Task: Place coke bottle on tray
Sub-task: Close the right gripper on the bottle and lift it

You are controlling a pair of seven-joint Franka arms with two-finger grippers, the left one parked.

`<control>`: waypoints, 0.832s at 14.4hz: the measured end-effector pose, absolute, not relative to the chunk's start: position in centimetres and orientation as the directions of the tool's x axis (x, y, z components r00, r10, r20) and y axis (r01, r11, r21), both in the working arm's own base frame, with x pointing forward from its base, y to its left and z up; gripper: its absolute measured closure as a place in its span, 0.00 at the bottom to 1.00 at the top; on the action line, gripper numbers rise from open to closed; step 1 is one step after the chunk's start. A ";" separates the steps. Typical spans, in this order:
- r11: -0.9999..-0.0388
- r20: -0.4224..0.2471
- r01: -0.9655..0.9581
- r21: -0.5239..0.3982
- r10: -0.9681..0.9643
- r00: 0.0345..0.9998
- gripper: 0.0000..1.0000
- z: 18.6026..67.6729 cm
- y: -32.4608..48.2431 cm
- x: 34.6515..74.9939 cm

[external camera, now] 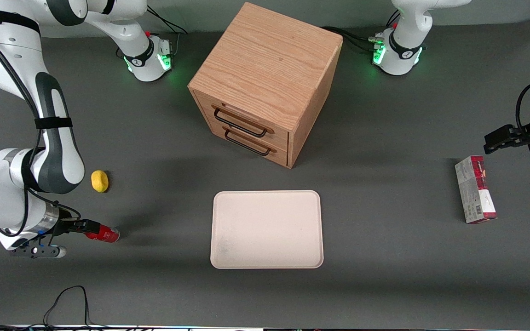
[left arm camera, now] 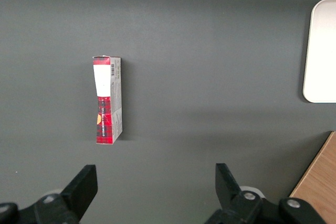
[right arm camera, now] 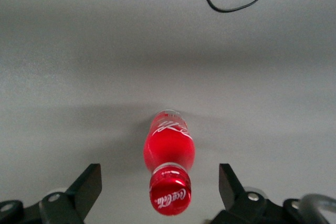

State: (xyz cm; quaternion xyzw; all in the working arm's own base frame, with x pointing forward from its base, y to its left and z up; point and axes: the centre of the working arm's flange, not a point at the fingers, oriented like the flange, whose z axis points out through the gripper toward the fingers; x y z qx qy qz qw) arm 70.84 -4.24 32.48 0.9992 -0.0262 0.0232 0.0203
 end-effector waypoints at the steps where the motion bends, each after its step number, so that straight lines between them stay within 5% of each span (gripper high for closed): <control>1: -0.998 0.045 -0.052 0.039 -0.051 0.998 0.04 32.3 -4.2 70.8; 2: -0.998 0.043 -0.052 0.039 -0.050 0.998 0.14 32.1 -4.2 70.7; 4: -0.998 0.042 -0.054 0.039 -0.052 0.998 0.19 31.9 -4.4 70.6; 7: -0.997 0.044 -0.067 0.039 -0.065 0.997 0.53 32.0 -5.3 70.6; 9: -0.997 0.048 -0.074 0.035 -0.073 0.996 0.68 32.1 -5.7 70.6; 12: -0.997 0.065 -0.076 0.021 -0.074 0.995 0.68 33.0 -5.2 71.0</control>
